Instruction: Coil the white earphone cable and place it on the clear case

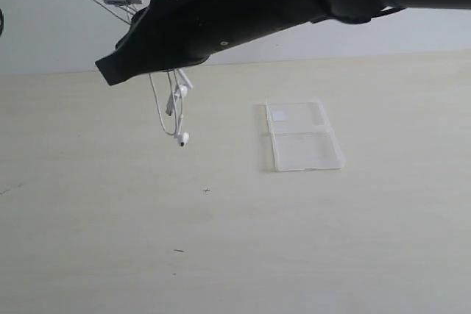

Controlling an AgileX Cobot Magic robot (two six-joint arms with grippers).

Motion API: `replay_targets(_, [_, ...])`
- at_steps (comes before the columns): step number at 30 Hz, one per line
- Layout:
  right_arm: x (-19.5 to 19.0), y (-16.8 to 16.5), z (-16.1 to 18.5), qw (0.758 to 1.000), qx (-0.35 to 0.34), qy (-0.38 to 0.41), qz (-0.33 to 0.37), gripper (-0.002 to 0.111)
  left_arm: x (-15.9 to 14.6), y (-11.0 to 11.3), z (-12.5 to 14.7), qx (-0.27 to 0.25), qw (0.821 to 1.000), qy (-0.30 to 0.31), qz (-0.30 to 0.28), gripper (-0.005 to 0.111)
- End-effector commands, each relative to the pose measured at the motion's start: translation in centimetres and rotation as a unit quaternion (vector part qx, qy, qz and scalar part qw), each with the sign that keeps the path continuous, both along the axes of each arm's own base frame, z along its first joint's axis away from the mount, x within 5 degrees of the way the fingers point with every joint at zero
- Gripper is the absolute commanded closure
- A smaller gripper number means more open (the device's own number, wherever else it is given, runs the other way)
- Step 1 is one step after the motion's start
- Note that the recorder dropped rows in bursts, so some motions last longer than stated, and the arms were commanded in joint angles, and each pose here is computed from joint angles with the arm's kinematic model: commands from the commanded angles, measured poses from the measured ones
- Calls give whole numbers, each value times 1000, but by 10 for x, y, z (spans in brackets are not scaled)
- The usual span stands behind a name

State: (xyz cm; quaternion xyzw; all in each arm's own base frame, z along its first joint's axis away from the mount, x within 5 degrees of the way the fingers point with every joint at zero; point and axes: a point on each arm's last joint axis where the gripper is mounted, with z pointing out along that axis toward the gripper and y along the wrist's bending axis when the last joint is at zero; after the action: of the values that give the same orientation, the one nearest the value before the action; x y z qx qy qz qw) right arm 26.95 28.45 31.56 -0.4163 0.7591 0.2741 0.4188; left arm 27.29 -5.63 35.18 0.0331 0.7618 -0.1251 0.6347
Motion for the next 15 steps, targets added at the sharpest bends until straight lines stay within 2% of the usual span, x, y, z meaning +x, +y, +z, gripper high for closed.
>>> replay_targets(1, [-10,-11,16,1000,-10,-5,0,108,-5,-17,-6,-14,999,11,-29,107])
replay_targets(6, [-19,-15,22,1000,-17,7,22,108,-12,-41,-6,-6,997,9,-77,107])
replay_targets(9, [-25,-20,25,999,-39,7,34,108,-14,-43,-7,2,997,10,-82,107])
replay_targets(14, [-33,-44,39,995,-92,11,-24,108,-13,-38,-14,15,997,41,-56,107])
replay_targets(15, [-36,-49,45,995,-88,15,-37,108,-13,-39,-13,10,998,39,-58,103])
